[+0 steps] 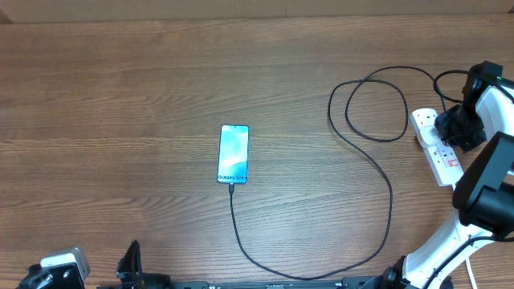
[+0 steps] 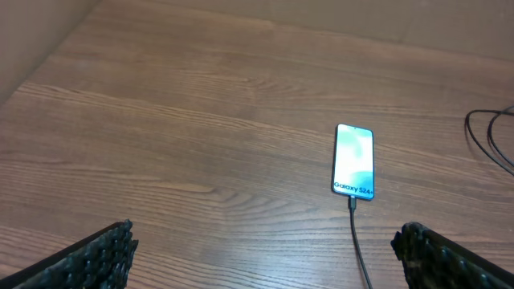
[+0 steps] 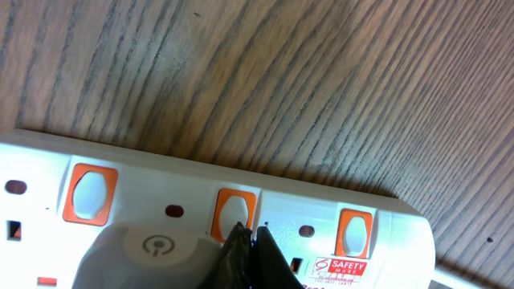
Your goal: Plug charger to phone and switch on socket
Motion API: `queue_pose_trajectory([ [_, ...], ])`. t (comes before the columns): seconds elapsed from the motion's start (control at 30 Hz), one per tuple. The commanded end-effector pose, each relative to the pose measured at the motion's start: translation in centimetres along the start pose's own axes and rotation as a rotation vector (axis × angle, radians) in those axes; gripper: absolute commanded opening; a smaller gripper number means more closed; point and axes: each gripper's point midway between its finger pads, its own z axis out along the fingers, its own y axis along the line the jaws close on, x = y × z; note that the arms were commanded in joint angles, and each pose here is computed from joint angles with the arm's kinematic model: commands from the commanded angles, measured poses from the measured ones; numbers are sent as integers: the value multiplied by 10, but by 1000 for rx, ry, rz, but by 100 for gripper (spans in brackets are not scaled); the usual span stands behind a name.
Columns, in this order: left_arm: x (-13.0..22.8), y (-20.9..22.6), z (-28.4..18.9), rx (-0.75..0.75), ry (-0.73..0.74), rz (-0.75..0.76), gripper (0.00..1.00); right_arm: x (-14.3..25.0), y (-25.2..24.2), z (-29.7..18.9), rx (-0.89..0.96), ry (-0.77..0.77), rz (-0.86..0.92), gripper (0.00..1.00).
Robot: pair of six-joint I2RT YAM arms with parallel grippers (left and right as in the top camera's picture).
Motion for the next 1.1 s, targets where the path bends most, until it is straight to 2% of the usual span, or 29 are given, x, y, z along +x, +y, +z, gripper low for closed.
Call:
queue_pose_trajectory([
  [0.0,-1,2,0,-9,-11,20,100,2,30,3,-90,22,-23,4],
  [0.67,-1,2,0,-9,-11,20,99,11,37,9,-120,69,-50,4],
  [1.07,-1,0,0,-2,-9,20,100,34,39,18,-87,143,-86,4],
])
